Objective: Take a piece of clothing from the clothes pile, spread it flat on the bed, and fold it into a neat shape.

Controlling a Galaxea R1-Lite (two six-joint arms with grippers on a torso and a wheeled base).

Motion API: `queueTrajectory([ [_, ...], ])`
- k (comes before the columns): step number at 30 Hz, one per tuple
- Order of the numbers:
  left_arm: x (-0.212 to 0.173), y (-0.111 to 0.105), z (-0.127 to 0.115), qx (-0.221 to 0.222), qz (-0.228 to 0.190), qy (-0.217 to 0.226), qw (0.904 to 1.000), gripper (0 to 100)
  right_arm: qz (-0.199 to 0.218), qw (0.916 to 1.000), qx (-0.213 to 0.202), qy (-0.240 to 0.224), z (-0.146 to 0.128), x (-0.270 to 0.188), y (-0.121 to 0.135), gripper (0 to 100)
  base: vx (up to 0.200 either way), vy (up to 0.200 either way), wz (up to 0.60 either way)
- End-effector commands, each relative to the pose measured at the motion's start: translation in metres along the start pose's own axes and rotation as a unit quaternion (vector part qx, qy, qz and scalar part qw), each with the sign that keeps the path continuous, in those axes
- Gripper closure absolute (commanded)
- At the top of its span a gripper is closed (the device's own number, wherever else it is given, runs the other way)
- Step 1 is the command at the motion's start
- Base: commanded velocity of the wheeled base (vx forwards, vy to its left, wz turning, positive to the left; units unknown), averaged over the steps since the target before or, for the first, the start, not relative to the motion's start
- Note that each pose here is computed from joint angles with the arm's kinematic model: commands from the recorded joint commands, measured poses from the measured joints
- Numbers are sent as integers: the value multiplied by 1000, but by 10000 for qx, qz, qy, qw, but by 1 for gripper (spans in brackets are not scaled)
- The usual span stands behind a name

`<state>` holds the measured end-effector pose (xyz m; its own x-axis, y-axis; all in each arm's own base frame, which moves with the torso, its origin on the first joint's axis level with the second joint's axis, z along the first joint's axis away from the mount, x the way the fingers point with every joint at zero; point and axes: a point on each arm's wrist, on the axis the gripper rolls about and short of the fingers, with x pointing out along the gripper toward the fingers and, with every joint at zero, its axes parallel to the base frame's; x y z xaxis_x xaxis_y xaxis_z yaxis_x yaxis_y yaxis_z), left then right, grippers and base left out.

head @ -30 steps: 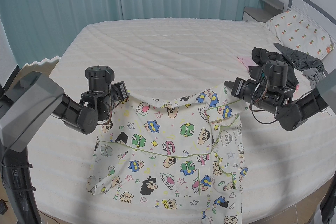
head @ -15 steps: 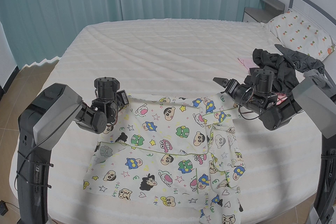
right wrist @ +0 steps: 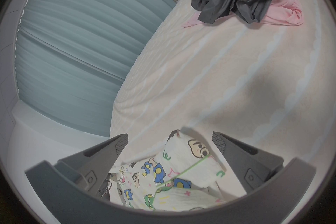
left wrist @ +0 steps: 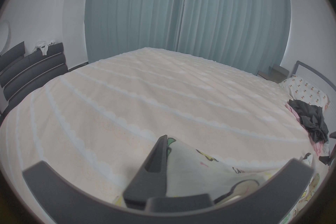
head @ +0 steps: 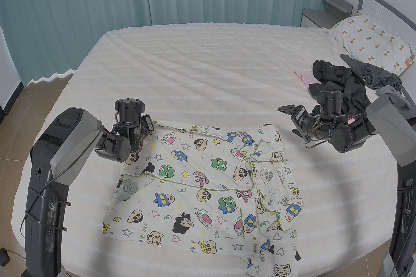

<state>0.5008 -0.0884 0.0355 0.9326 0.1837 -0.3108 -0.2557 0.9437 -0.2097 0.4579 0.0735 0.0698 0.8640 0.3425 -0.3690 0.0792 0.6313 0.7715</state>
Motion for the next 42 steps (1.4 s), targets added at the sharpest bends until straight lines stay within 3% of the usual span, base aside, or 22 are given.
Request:
queueTrajectory([
  [1,-1,-2,10,-36,-92,298,9995,100,259,9989,-99,386,-14,-23,25,0,0,0,0],
  [5,-7,-5,24,62,-130,696,9975,100,448,9963,-234,702,-38,-38,47,0,0,0,0],
  [11,-9,-11,35,72,-235,719,9971,100,410,9922,-610,1009,-61,-53,50,0,0,0,0],
  [12,-9,-11,37,74,-269,717,9970,0,408,9919,-646,1012,-62,-54,50,0,0,0,0],
  [16,-10,-14,49,88,-360,681,9970,0,336,9900,-800,1109,-66,-67,46,0,0,0,0],
  [21,-13,-5,58,746,-370,875,9927,0,281,9879,-898,1234,-75,-72,43,0,0,0,0],
  [23,-14,-5,59,760,-378,876,9925,0,281,9879,-898,1234,-75,-73,43,0,0,0,0],
  [26,-23,1,83,958,-439,1008,9893,0,244,9852,-1025,1349,-82,-77,41,0,0,0,0],
  [29,-25,22,94,1636,-202,1225,9787,0,205,9841,-1078,1397,-85,-78,38,0,0,0,0],
  [31,-21,38,104,2049,60,1051,9731,0,193,9840,-1075,1407,-86,-78,38,0,0,0,0],
  [36,-14,53,130,2396,208,373,9699,0,182,9837,-1082,1428,-87,-79,37,0,0,0,0],
  [42,-17,53,136,2712,-82,414,9616,0,130,9827,-1107,1477,-89,-80,33,0,0,0,0],
])
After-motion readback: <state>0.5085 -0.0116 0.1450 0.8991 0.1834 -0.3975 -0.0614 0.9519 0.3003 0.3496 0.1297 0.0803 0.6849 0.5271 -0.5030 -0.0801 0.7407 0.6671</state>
